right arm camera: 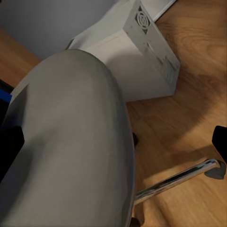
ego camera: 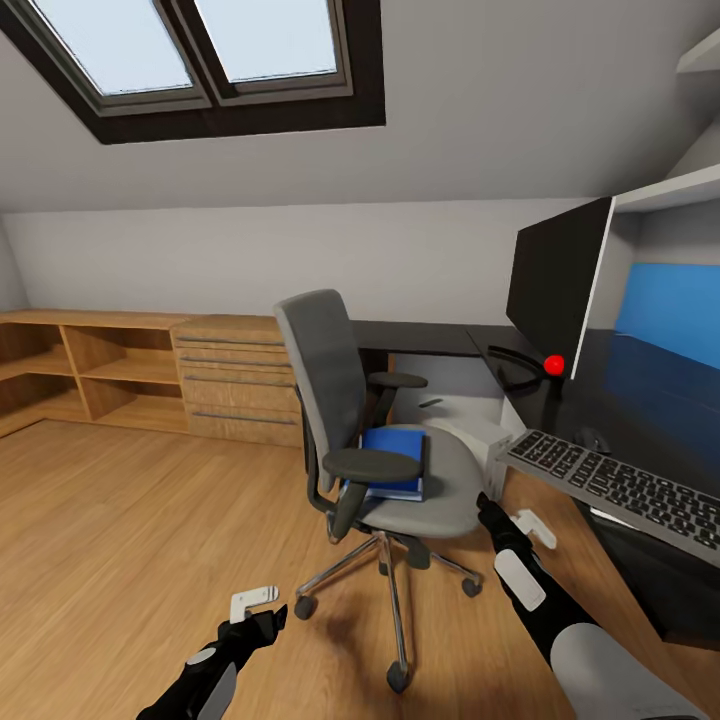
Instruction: In the bedroom, organize the workspace by keeping the computer under the desk, ensuring the monitor is on the desk, placing the keyboard on the desk next to the monitor, placing the mouse on the desk next to the keyboard, moving the folder from the swivel chair onto the desk next to the mouse, stacking the notebook on top of the folder with the pen on top of the notebook, and positioning the swivel chair next to the desk.
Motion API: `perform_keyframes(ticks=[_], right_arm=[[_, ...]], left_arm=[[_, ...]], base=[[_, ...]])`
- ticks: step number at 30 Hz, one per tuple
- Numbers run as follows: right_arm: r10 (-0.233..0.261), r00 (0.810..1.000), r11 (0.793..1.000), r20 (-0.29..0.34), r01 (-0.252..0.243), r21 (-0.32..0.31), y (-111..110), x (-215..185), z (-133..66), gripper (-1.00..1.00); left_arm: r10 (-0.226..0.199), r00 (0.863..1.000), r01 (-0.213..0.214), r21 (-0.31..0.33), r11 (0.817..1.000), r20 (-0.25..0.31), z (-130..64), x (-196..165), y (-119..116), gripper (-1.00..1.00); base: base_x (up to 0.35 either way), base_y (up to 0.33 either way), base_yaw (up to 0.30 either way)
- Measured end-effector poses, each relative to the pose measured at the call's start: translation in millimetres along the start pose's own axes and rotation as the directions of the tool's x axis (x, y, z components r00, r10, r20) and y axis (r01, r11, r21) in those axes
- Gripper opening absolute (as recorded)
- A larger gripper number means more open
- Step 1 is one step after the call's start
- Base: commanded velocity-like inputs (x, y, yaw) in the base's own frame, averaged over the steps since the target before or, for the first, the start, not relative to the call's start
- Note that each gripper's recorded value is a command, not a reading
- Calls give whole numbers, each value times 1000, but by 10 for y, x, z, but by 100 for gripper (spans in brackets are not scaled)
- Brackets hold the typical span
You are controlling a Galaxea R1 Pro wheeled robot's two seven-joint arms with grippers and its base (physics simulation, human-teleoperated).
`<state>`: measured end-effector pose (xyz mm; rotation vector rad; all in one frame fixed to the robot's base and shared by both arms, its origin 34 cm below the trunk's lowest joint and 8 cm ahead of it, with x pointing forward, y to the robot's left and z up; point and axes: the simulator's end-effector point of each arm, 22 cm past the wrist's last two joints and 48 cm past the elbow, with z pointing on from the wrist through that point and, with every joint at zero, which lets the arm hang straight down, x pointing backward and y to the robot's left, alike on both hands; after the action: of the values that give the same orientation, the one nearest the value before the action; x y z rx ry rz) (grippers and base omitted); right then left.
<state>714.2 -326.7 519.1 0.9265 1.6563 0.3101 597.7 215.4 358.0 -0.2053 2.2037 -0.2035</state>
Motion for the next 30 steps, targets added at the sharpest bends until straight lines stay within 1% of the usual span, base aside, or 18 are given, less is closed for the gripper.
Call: perform_keyframes(ticks=[8, 18, 30], right_arm=[[4, 1000, 1000, 0, -4, 2, -10, -4, 2, 100], [-13, 1000, 999, -14, 14, 36, -252, 99, 96, 100], [-14, 1000, 999, -10, 14, 34, -247, 79, 99, 100]], left_arm=[[-1, 1000, 1, 0, 1000, 2, 0, -7, -3, 100], [-5, 999, 4, -7, 1000, -33, 79, 199, 41, 100], [-5, 999, 5, -8, 1000, -33, 79, 198, 46, 100]], base=[[9, 0, 0], [0, 0, 0], [0, 0, 0]])
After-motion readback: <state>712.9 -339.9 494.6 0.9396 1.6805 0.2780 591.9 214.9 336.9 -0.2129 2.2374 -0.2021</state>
